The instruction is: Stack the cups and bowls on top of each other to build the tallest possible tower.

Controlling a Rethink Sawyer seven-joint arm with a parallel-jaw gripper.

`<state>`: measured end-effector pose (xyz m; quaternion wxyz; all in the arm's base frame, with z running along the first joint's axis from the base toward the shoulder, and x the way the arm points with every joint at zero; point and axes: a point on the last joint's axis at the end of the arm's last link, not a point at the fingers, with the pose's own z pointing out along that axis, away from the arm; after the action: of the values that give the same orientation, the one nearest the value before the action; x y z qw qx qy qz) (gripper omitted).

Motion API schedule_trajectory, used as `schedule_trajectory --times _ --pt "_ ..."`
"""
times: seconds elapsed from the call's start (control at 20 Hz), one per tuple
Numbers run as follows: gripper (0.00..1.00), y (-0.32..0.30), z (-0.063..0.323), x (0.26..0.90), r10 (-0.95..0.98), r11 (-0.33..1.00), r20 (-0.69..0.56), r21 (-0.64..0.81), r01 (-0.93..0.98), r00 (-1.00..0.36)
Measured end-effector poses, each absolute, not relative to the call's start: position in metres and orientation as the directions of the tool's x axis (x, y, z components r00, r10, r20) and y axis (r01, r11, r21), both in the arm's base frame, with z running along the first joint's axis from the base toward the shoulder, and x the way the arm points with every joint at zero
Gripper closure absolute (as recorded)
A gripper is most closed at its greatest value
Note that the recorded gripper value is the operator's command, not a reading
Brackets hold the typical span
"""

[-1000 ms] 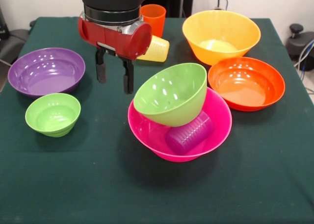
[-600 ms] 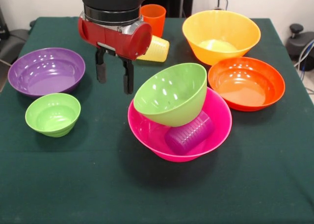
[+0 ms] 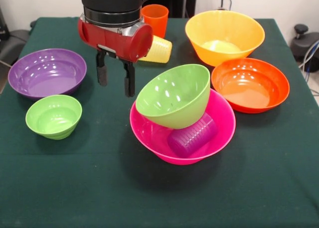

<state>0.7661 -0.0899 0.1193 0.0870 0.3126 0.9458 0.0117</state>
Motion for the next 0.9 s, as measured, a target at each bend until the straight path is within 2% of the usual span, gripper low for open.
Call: schedule_trajectory --times 0.55,0.9 --pt "0.0 -0.079 0.111 0.782 0.583 0.812 -0.173 0.086 0.577 -0.794" --pt "0.0 -0.04 0.101 0.789 0.543 0.839 -0.168 0.082 0.537 -0.823"
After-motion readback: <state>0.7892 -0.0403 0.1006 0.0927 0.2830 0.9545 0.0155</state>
